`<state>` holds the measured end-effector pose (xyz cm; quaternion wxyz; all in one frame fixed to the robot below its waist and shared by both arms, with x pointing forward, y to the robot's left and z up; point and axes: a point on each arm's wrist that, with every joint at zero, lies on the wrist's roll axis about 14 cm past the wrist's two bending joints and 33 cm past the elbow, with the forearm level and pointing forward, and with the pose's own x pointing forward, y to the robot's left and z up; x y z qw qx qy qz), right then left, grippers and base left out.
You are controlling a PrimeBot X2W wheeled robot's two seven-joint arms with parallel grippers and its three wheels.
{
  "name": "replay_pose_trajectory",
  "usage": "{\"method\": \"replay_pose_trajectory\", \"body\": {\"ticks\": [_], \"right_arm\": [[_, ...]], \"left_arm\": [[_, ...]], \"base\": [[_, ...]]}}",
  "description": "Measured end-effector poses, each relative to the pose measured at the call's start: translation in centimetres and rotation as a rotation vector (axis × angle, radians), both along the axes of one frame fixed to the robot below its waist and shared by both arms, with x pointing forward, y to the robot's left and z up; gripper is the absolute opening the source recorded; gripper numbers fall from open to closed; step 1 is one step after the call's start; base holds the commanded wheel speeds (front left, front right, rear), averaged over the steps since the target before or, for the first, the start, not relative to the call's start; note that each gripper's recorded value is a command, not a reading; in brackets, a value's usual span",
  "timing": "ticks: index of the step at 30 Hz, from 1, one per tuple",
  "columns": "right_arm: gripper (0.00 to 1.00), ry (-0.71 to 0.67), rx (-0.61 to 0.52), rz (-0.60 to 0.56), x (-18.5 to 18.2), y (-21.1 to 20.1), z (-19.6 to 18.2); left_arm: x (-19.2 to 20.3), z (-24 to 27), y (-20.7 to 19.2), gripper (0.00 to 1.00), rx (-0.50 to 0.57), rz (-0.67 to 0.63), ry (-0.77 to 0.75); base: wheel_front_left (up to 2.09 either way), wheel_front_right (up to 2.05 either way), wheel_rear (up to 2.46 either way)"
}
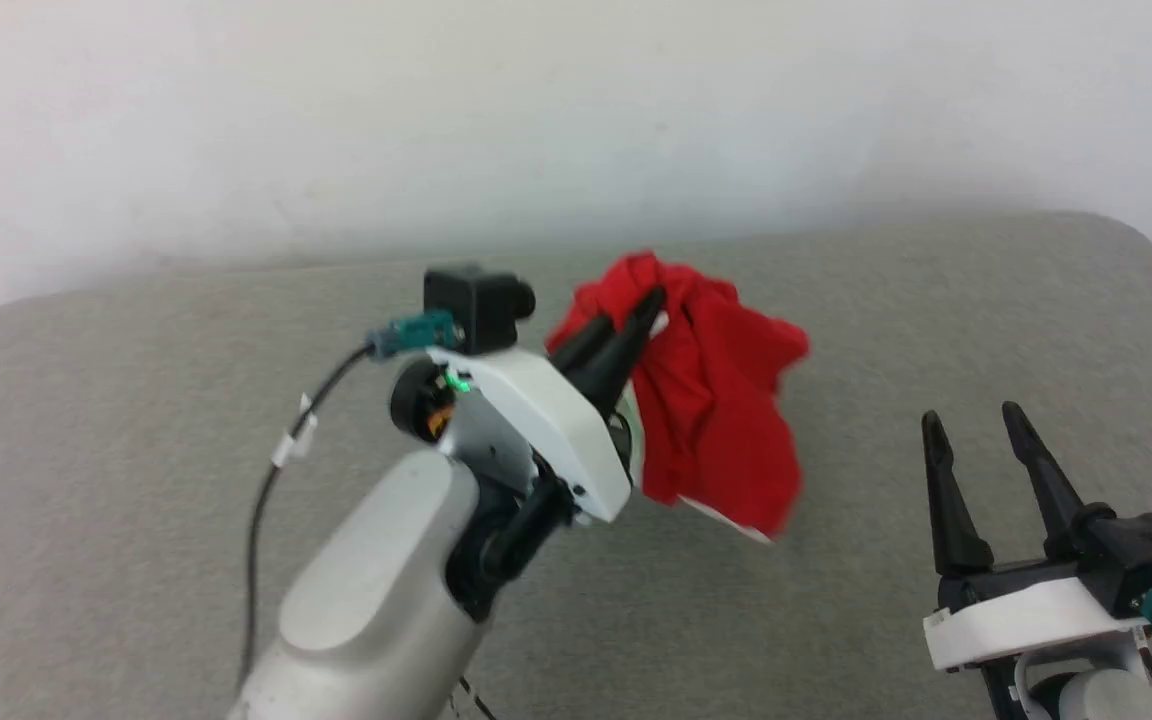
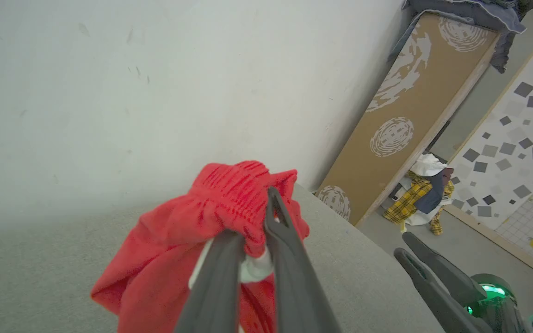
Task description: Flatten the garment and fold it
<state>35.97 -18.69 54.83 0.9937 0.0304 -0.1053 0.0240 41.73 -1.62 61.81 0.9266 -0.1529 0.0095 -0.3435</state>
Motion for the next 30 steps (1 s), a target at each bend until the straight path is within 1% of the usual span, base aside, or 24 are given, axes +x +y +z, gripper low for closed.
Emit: {"method": "replay_pose_trajectory", "body": {"ticks": [1, 3, 5, 8, 9, 10, 11, 15, 18, 21, 25, 28, 30], "right_arm": [[1.0, -0.001, 0.0, -0.014, -0.2, -0.4, 0.0], [1.0, 0.005, -0.001, -0.042, -0.6, -1.4, -0.2], [1.0, 0.024, -0.001, -0.061, -0.7, -2.0, -0.8], [1.0, 0.064, -0.002, -0.073, -0.5, -2.3, -2.0], [1.0, 0.079, -0.003, -0.072, -0.4, -2.3, -2.5], [1.0, 0.094, -0.003, -0.071, -0.2, -2.3, -2.9], [1.0, 0.108, -0.003, -0.068, 0.0, -2.2, -3.4], [1.0, 0.152, -0.003, -0.044, 0.6, -1.4, -4.8], [1.0, 0.17, -0.007, -0.018, 1.0, -0.6, -5.5], [1.0, 0.171, -0.011, -0.001, 1.2, 0.0, -5.5], [1.0, 0.155, -0.018, 0.016, 1.0, 0.5, -5.0], [1.0, 0.145, -0.024, 0.031, 0.6, 1.0, -4.7], [1.0, 0.139, -0.025, 0.046, 0.3, 1.5, -4.5]], "left_arm": [[-0.1, -0.7, -0.8, 0.0, -0.031, -0.009, 0.038], [0.4, -2.9, -1.3, 0.0, -0.031, 0.001, 0.099], [1.4, -6.1, -0.4, 0.0, -0.021, 0.051, 0.195], [2.6, -11.1, 1.8, 0.0, 0.031, 0.13, 0.307], [3.0, -12.3, 2.5, 0.29, 0.042, 0.155, 0.325], [3.3, -13.3, 3.3, 0.89, 0.049, 0.181, 0.339], [3.6, -14.2, 3.8, 1.0, 0.057, 0.2, 0.353], [3.8, -16.5, 5.5, 1.0, 0.086, 0.25, 0.367], [4.2, -15.9, 6.8, 1.0, 0.07, 0.289, 0.308], [4.6, -13.8, 8.0, 1.0, 0.066, 0.319, 0.199], [4.6, -9.7, 10.6, 1.0, 0.108, 0.367, 0.021], [3.5, -5.6, 13.1, 1.0, 0.131, 0.432, -0.13], [1.9, -3.9, 14.9, 1.0, 0.149, 0.48, -0.209]], "base": [[0.0, 0.0, 0.0], [0.0, 0.0, 0.0], [0.0, 0.0, 0.0], [0.0, 0.0, 0.0], [0.0, 0.0, 0.0], [0.0, 0.0, 0.0], [0.0, 0.0, 0.0], [0.0, 0.0, 0.0], [0.0, 0.0, 0.0], [0.0, 0.0, 0.0], [0.0, 0.0, 0.0], [0.0, 0.0, 0.0], [0.0, 0.0, 0.0]]}}
